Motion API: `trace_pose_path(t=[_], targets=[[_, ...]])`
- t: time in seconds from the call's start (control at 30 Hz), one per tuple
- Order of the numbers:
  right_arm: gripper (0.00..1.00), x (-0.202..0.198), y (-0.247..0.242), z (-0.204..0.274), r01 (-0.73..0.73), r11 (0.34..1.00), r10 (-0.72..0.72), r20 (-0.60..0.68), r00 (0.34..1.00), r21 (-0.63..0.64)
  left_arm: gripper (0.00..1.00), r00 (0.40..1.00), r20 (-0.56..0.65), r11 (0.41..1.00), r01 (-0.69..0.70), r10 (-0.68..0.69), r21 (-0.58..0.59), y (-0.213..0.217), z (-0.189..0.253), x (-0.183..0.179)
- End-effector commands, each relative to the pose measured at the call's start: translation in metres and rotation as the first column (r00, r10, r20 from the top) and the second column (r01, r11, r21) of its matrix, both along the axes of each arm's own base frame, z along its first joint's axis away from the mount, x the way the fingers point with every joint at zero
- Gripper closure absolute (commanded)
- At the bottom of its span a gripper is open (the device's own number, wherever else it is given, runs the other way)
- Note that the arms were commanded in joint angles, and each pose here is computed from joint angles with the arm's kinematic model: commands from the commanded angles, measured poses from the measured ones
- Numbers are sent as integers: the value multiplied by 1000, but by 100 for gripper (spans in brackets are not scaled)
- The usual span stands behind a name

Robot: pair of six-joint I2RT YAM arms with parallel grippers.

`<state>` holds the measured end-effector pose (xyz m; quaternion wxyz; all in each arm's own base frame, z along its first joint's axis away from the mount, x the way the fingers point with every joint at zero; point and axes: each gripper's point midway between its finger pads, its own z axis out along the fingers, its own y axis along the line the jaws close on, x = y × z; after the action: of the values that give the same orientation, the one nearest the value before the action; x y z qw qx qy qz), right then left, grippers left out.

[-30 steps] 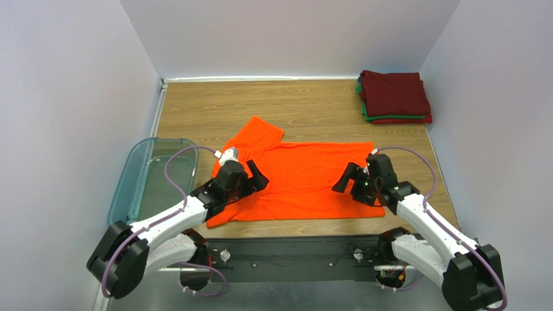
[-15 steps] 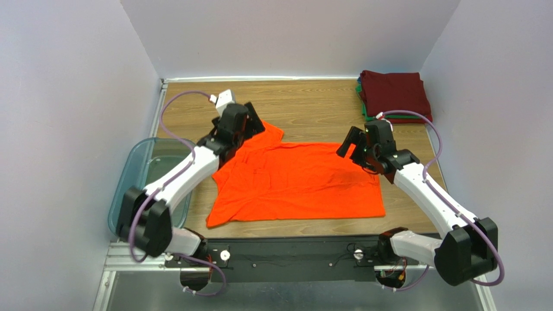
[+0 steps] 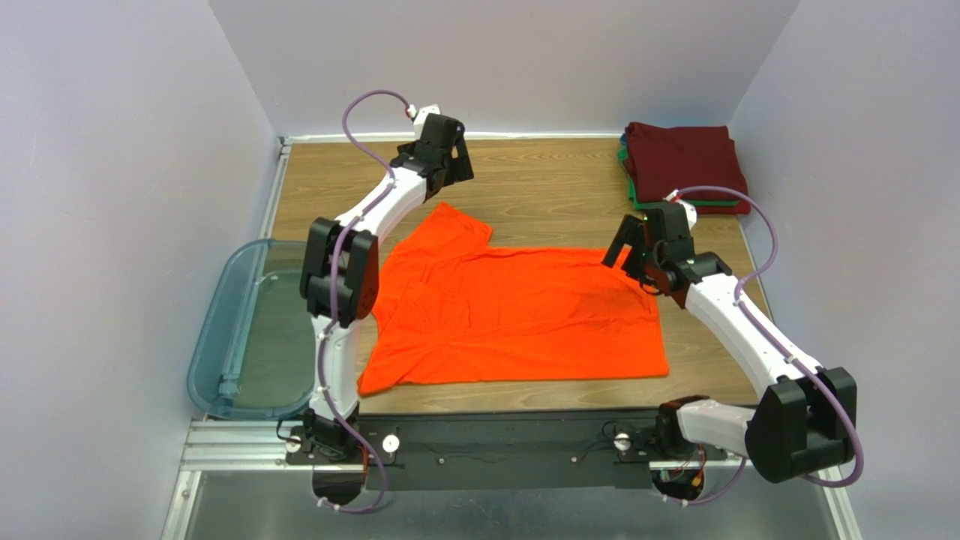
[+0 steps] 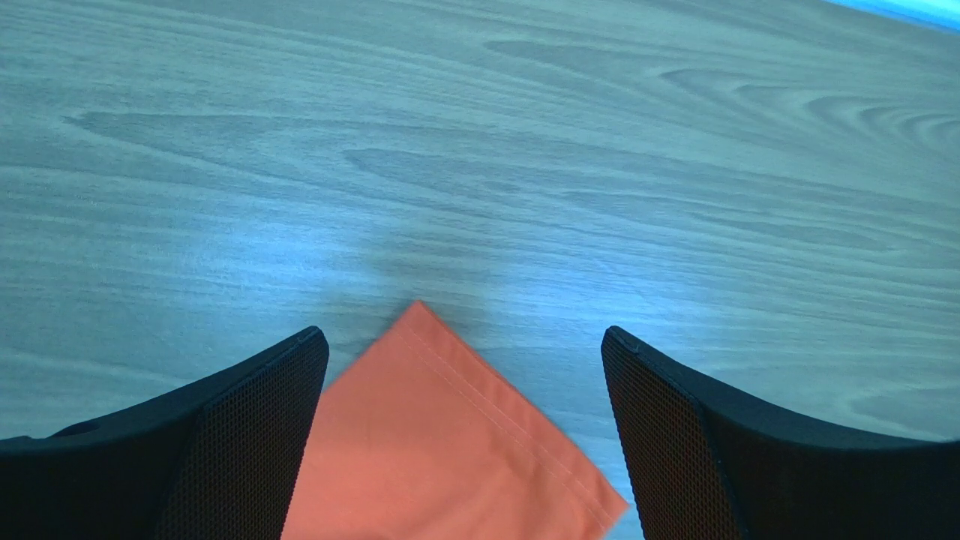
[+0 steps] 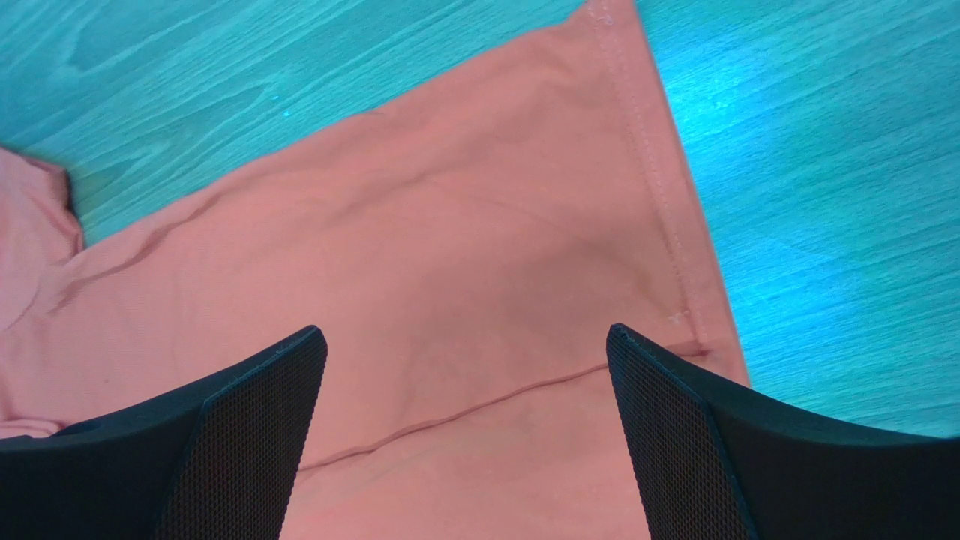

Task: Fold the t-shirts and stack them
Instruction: Fold the tshirt

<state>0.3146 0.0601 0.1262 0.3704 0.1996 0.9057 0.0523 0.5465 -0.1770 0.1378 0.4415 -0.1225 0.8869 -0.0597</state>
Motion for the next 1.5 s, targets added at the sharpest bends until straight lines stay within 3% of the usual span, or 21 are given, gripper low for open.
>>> trace_pose_path(t=[0.0,0.23,0.37,0.67,0.8,1.03,1.1,1.13,1.47], targets=[[0,-3,-14,-10,20,998,-22,-35,999,-56,2,993,-112,994,51,-40,92,6,-33,5],[0,-5,-17,-18,16,998,-19,-57,998,-59,2,982,-167,988,111,-92,110,-3,-67,17],[0,-6,-17,-21,7,998,-10,-63,998,-56,9,976,-203,985,106,-77,135,0,-85,17],[0,-6,-16,-26,-5,998,1,-77,997,-55,36,960,-276,980,104,-54,168,7,-117,6],[0,-6,-16,-26,-7,999,3,-76,997,-54,41,954,-293,982,106,-56,157,6,-124,3],[0,-6,-17,-27,-7,998,2,-76,997,-57,71,947,-316,980,111,-54,166,8,-131,-4],[0,-6,-19,-26,3,998,-7,-72,997,-61,83,946,-321,980,105,-45,171,11,-131,-7],[0,-5,-21,-26,11,998,-16,-72,997,-63,99,942,-335,978,98,-33,182,14,-134,-13],[0,10,-37,-17,125,988,-129,-42,991,-85,100,958,-282,978,105,-51,180,12,-114,-12]])
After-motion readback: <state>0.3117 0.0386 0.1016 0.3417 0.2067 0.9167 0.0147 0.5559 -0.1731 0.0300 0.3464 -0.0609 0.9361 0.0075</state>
